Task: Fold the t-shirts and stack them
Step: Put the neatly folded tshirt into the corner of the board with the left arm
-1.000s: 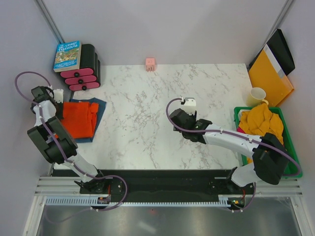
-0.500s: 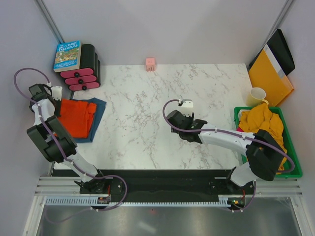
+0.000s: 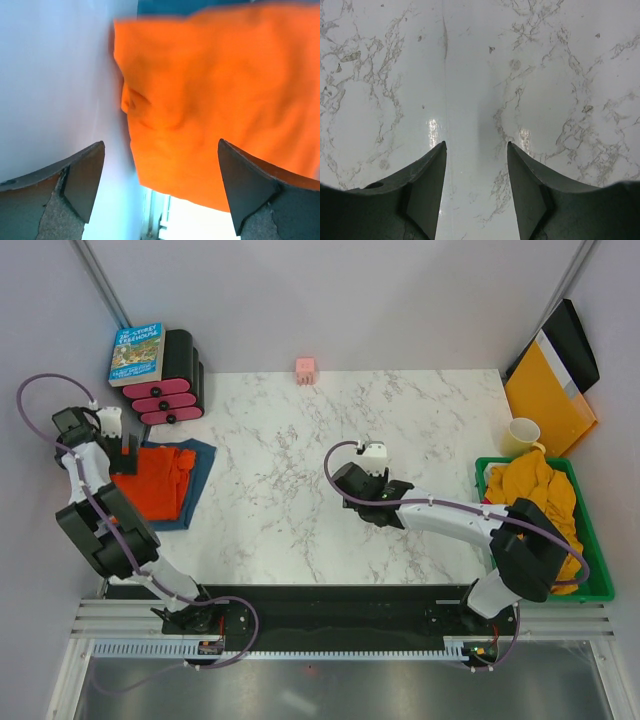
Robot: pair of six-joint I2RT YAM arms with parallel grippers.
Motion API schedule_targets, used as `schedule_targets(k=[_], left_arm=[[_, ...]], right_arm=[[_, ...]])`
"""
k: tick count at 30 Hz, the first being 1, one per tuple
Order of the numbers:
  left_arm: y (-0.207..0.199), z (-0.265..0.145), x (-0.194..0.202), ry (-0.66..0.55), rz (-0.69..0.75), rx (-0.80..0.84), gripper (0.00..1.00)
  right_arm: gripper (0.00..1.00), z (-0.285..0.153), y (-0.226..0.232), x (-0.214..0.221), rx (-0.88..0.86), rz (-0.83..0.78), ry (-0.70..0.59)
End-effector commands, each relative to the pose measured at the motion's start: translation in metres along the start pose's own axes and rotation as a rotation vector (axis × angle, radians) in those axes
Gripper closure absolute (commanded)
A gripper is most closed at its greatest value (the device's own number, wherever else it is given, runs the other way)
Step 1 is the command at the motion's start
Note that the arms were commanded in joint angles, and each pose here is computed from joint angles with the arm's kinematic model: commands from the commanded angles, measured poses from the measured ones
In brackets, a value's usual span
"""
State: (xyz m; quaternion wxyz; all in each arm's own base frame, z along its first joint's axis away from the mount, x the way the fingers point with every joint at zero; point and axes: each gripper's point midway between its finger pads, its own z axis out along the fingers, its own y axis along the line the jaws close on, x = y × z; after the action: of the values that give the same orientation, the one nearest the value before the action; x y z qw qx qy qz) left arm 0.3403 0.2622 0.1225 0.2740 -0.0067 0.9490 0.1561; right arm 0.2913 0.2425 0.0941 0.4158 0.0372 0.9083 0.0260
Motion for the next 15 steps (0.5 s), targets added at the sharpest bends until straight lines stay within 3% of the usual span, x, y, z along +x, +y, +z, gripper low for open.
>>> schedule_targets(k=[1,3,4,6,7,9,15], left_arm=[[-0.019,-0.061,-0.061,-0.282,-0.09,0.116,0.01],[-0.046,-0.065,-0.065,-0.314,-0.114,0.247,0.05],[-0.057,-0.058,-0.061,-0.298,-0.145,0.3,0.28],[-0.085,-0.051,-0.056,-0.255,-0.162,0.401,0.52],[-0.094,-0.035,-0.045,-0.188,-0.193,0.416,0.71],[-0.109,-0.021,-0.033,-0.12,-0.214,0.446,0.98],[-0.129,0.015,0.006,0.033,-0.213,0.469,0.96]], right_arm=[[0.41,-0.002,0.015,-0.01,-0.021,0.021,-0.015],[0.41,0.0,0.016,-0.007,-0.019,0.015,-0.008],[0.41,0.0,0.018,-0.005,-0.019,0.01,-0.005],[0.42,0.0,0.022,-0.005,-0.024,0.005,-0.001],[0.42,0.0,0.022,-0.004,-0.023,-0.001,0.002],[0.43,-0.001,0.025,-0.007,-0.026,-0.002,-0.002],[0.42,-0.005,0.025,-0.011,-0.019,-0.012,-0.007]])
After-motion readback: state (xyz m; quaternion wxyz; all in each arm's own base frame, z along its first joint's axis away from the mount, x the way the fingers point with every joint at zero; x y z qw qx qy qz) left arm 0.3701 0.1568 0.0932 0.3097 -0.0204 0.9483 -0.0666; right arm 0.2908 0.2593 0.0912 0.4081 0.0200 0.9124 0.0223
